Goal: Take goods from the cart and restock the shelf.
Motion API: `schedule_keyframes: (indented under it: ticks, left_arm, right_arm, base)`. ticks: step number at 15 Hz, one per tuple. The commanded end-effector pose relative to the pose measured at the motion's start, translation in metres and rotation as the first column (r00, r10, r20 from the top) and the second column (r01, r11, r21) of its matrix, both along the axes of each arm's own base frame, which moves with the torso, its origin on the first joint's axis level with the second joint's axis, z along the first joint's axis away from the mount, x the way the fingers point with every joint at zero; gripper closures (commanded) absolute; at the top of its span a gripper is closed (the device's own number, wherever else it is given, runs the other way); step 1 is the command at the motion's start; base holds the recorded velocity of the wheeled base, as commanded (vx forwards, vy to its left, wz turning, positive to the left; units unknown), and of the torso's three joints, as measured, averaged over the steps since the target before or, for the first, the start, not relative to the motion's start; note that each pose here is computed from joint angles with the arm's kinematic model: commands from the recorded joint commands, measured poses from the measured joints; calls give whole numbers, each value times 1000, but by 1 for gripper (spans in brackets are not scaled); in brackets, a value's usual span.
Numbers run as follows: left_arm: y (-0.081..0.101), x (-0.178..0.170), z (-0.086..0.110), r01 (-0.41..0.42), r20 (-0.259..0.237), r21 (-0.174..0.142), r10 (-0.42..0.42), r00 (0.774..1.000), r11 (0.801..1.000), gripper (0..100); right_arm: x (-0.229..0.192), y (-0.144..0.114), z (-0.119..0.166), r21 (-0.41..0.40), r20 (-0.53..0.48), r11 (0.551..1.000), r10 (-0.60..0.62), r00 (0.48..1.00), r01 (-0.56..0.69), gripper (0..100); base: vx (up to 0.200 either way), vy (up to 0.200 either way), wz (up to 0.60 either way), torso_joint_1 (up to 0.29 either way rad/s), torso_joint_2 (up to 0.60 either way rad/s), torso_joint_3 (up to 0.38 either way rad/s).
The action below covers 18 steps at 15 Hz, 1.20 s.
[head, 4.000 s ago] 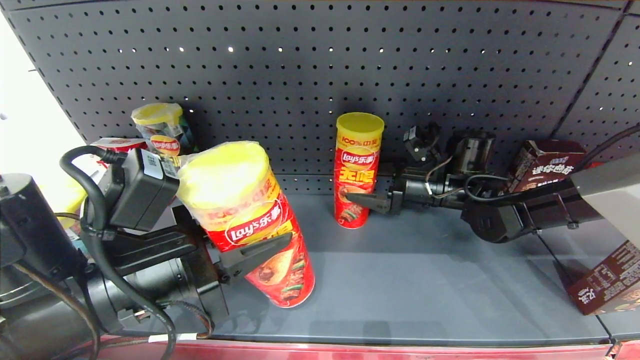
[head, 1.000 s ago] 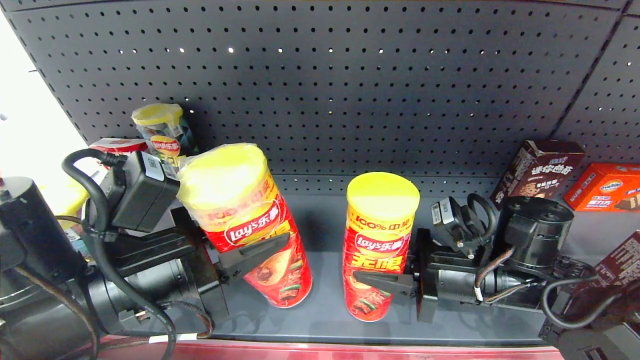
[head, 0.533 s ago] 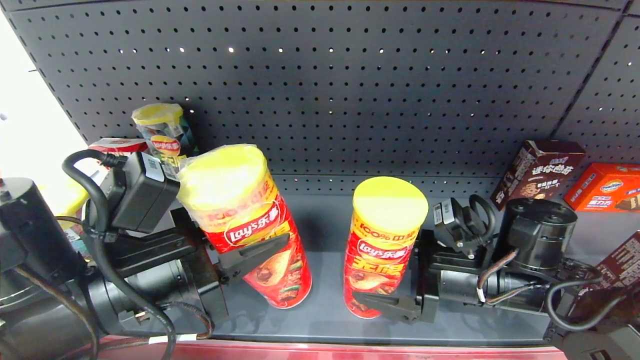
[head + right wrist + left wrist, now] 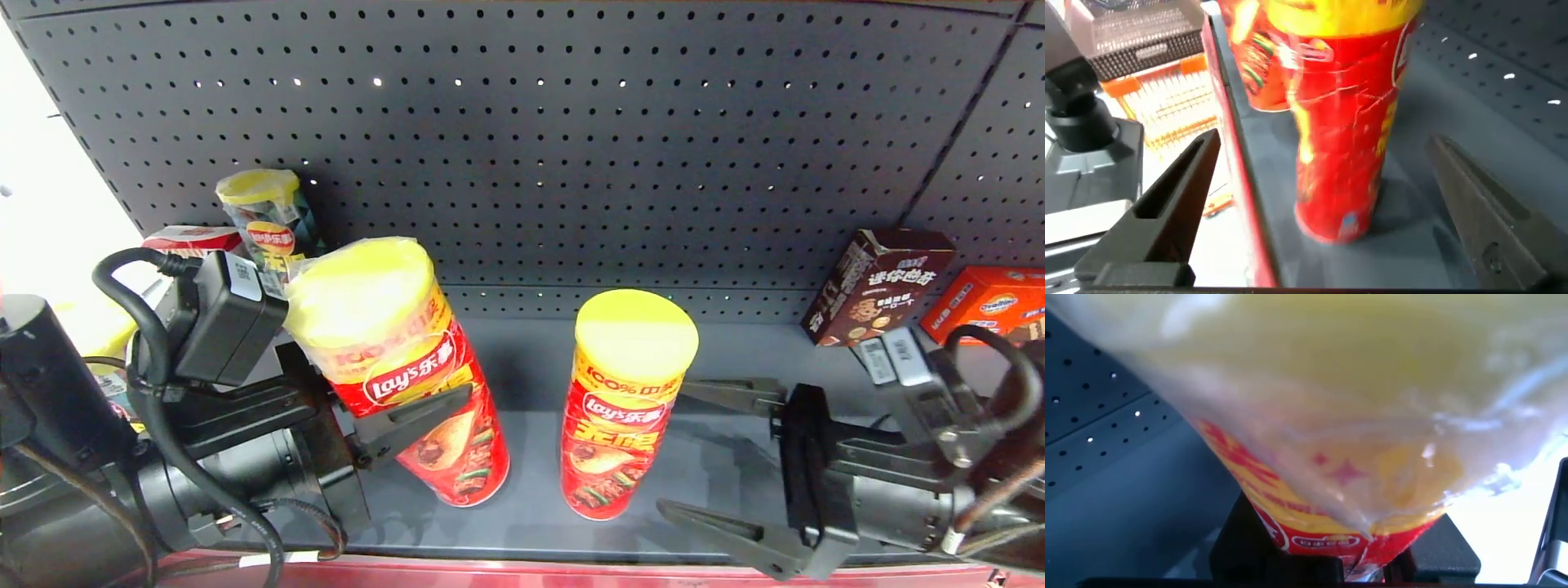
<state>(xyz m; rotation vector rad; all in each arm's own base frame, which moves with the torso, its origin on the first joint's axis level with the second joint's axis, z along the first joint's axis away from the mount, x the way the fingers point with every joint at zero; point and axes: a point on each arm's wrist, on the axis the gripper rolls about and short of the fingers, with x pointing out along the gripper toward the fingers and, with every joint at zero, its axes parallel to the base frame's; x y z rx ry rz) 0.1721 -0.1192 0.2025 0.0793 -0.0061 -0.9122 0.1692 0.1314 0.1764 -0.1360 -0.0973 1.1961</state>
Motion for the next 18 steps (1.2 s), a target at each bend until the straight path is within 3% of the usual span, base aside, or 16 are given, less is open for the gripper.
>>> schedule_keyframes:
  ticks: [1,4,7,11,14,16,18]
  left_arm:
    - [0,-1,1,1,3,-2,-1,1000,1000,100]
    - [2,-4,3,3,14,-9,-3,1000,1000,100]
    - [1,-5,4,9,19,-11,-9,1000,1000,100]
    - [0,-8,6,21,29,-12,-21,999,1000,100]
    - [1,-12,0,17,13,-2,-17,1000,1000,100]
    - [2,-16,-4,23,3,5,-23,1000,1000,100]
    - [1,-16,-5,21,1,7,-21,1000,1000,100]
  right_arm:
    - [-40,-28,10,51,64,998,-42,997,39,0]
    - [-73,-57,17,93,61,974,-215,975,209,0]
    - [-109,-83,10,70,22,940,-336,942,334,0]
    - [-157,-119,-45,48,-140,906,-410,901,420,0]
    - [-184,-135,-92,27,-161,866,-490,857,500,0]
    - [-193,-139,-94,75,-142,840,-524,840,537,0]
    - [-193,-138,-95,62,-96,809,-578,811,584,0]
  base:
    - [0,0,0,0,0,0]
    - [0,0,0,0,0,0]
    - [0,0,0,0,0,0]
    - [0,0,0,0,0,0]
    - [0,0,0,0,0,0]
    - [0,0,0,0,0,0]
    - [0,0,0,0,0,0]
